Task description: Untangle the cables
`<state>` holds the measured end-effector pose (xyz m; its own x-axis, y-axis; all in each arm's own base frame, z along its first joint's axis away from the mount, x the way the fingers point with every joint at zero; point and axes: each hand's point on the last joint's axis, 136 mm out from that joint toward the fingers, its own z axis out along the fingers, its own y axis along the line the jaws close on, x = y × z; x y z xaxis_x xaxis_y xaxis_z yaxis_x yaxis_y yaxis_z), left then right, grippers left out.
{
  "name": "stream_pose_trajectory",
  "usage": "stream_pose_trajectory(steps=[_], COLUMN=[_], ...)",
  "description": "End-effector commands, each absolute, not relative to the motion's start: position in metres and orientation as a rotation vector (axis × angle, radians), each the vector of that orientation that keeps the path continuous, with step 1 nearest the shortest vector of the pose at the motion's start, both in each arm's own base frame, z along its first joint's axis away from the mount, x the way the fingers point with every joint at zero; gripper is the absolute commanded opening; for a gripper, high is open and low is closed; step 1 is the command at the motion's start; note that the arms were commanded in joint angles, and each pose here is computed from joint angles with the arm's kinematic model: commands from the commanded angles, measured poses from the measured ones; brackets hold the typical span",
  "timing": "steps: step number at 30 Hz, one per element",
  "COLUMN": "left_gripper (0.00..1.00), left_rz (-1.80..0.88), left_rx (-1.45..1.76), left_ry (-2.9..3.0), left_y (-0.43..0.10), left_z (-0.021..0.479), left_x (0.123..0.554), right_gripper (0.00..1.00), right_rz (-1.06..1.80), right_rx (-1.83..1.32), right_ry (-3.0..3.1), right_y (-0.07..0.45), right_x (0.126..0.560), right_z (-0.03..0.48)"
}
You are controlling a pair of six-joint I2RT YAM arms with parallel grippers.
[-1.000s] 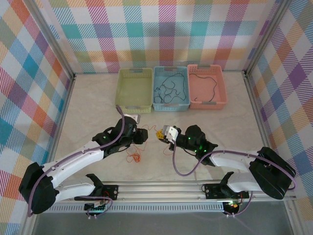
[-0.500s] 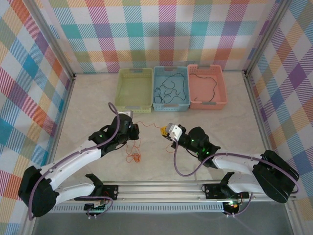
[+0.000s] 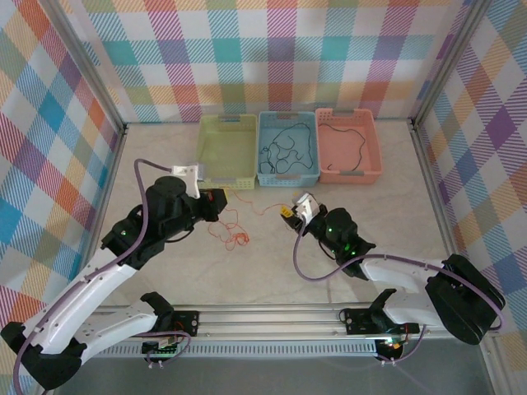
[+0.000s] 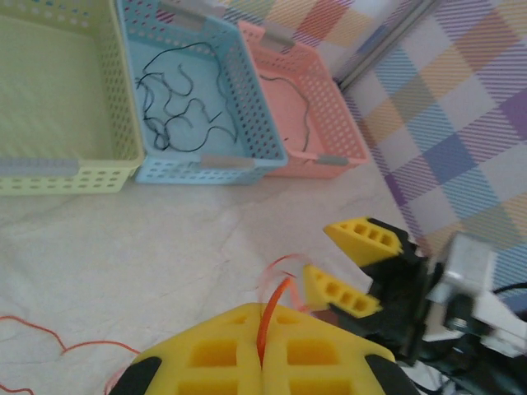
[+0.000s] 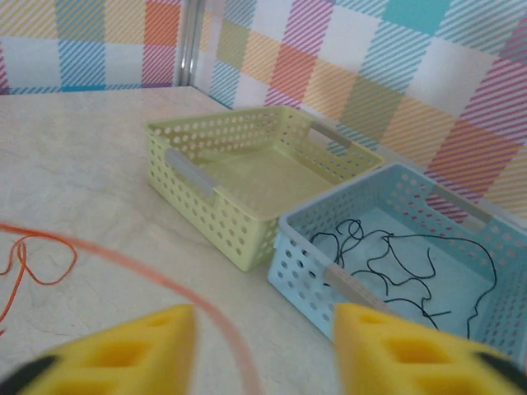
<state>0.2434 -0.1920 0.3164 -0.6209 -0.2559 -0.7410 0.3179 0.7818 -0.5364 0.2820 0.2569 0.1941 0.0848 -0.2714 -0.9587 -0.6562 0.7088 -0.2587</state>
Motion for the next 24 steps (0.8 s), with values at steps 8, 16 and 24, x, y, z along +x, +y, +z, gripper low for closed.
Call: stream_pose_trajectory(steps=[8, 16, 24], left_gripper=[0.00, 0.00, 0.00], left_rz=[-0.903, -0.887, -0.946], left_rx=[0.073, 0.055, 0.054], left_ry=[2.044, 2.062, 2.075], left_y=[-0.211, -0.220, -0.232], left_z=[0.377, 0.389, 0.390], left_x=[0.254, 0.269, 0.273], right_gripper=[0.68, 0.51, 0.48], right_rz=[0.658, 0.903, 1.031], right_rx=[-0.947, -1.132, -1.252], right_ry=[1.297, 1.095, 1.057], right_y=[0.285, 0.291, 0.322], right_x=[0.230, 0.166, 0.145], right_z=[0.225, 0.263, 0.273])
